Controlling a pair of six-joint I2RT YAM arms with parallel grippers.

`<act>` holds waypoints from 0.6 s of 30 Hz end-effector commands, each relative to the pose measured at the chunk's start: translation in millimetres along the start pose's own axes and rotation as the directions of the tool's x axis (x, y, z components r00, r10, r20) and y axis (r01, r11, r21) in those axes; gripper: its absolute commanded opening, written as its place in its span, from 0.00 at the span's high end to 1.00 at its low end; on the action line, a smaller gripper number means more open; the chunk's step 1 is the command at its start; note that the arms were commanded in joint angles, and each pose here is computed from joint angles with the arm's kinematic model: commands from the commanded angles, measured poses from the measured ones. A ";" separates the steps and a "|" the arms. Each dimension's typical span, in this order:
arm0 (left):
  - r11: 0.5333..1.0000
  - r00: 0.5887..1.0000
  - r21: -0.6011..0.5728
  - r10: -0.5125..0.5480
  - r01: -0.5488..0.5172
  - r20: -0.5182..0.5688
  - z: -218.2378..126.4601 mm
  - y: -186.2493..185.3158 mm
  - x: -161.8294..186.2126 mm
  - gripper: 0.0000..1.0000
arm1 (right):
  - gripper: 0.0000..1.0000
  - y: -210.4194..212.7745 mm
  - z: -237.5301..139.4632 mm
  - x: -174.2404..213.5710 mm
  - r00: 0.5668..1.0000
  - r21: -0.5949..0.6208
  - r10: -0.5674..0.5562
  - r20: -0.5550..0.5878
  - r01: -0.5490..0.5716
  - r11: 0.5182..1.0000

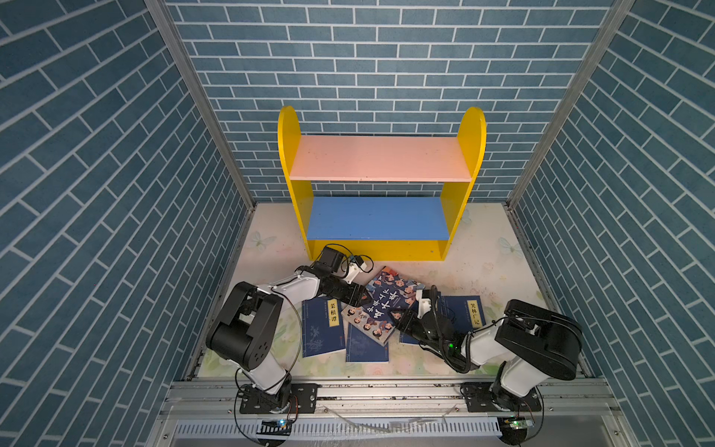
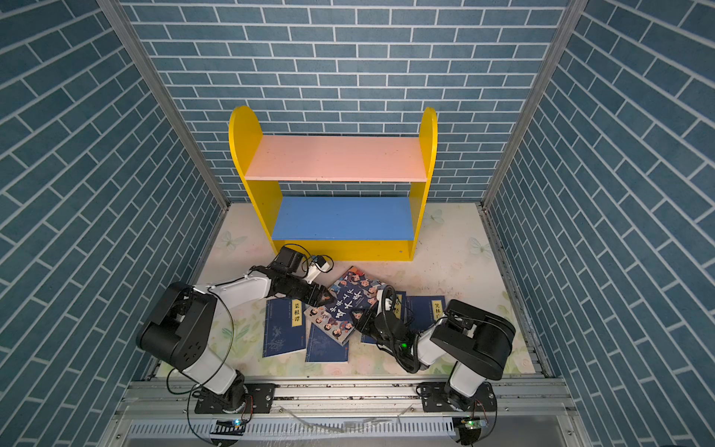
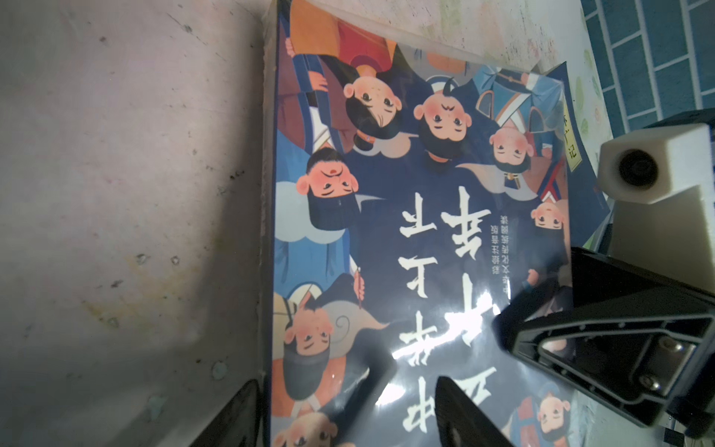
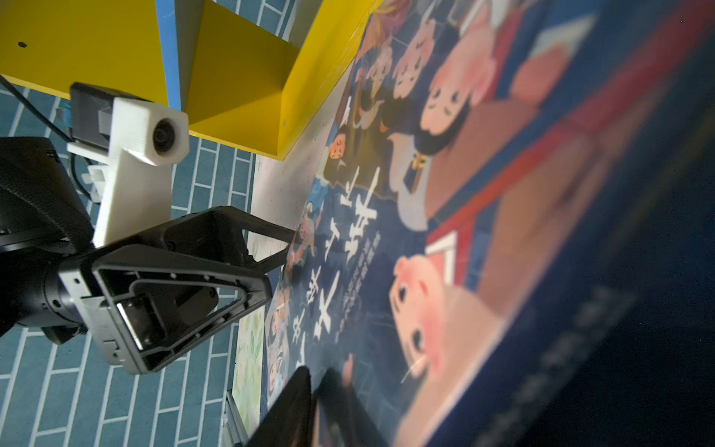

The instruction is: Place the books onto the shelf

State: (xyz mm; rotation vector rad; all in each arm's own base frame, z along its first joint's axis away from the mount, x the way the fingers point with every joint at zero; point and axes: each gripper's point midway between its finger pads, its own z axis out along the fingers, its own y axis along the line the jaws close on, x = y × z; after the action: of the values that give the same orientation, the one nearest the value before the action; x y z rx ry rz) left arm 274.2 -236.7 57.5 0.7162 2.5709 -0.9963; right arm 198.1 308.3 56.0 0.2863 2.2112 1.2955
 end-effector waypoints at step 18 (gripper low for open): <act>0.992 0.994 0.092 0.092 -0.086 -0.064 -6.2 -43.5 6.1 0.26 | 0.77 53.1 -17.7 -19.9 0.996 -0.181 -0.050 0.073 0.063 0.981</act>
State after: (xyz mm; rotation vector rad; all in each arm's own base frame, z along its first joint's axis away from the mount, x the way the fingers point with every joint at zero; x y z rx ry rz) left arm 251.8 -248.7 59.7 0.8181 2.5899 -1.0408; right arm 197.5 304.4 73.7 0.3001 2.1627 1.3457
